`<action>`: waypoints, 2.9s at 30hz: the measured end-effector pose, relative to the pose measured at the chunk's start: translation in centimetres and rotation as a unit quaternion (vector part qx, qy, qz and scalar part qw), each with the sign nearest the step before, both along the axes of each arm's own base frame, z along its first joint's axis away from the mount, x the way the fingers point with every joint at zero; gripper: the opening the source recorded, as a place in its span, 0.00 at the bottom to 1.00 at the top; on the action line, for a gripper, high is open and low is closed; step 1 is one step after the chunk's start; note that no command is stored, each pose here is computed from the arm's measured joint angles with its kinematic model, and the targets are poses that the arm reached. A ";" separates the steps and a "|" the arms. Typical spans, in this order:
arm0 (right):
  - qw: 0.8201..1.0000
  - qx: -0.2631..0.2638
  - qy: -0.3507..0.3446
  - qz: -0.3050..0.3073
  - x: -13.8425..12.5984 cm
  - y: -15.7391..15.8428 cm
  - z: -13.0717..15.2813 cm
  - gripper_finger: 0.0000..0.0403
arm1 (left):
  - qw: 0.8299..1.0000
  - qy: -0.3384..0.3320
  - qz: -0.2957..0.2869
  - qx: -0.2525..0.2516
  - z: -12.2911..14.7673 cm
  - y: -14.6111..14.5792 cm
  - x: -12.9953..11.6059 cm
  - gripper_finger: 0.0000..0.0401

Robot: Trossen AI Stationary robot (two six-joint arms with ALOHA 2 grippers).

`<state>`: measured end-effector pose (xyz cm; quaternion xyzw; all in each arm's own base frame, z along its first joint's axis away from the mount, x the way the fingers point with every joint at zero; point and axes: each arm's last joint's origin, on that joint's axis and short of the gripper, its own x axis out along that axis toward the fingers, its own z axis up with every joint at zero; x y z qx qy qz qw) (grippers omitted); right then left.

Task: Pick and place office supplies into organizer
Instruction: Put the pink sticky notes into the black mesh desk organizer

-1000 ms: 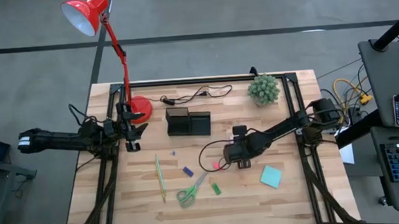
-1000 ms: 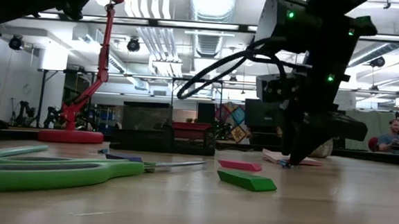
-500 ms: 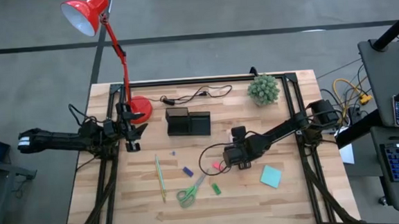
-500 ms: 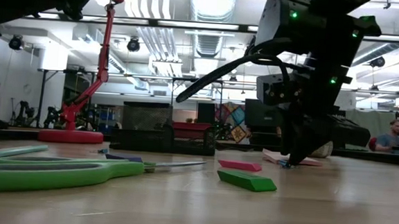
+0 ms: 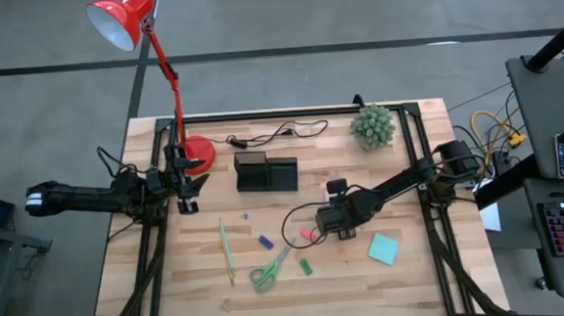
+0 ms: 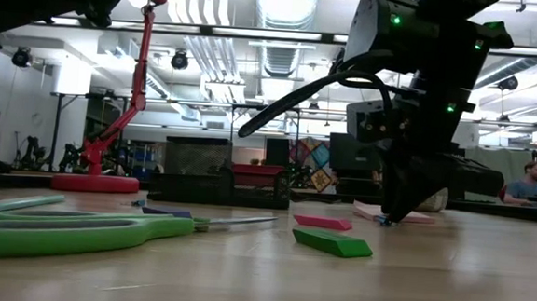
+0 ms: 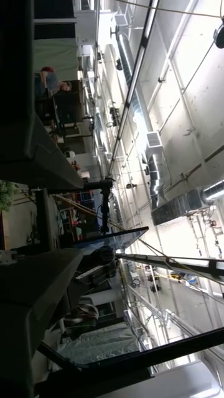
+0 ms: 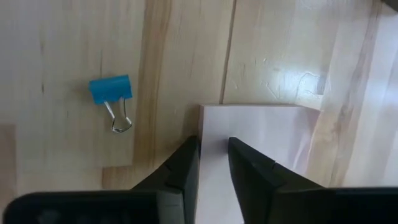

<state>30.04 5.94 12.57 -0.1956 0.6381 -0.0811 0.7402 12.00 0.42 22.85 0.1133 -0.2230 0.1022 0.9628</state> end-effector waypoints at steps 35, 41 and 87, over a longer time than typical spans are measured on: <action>1.000 -0.005 0.010 -0.008 0.1 0.0 1.8 0.02 | 1.000 0.000 0.000 0.000 0.0 0.0 0.0 0.39; 0.999 -0.031 0.011 -0.010 0.5 0.0 2.9 0.02 | 1.000 0.000 0.000 0.000 0.0 0.0 0.0 0.39; 0.854 0.146 -0.162 -0.473 4.5 -8.9 7.5 0.49 | 1.000 -0.010 0.000 0.000 0.2 0.0 -0.2 0.39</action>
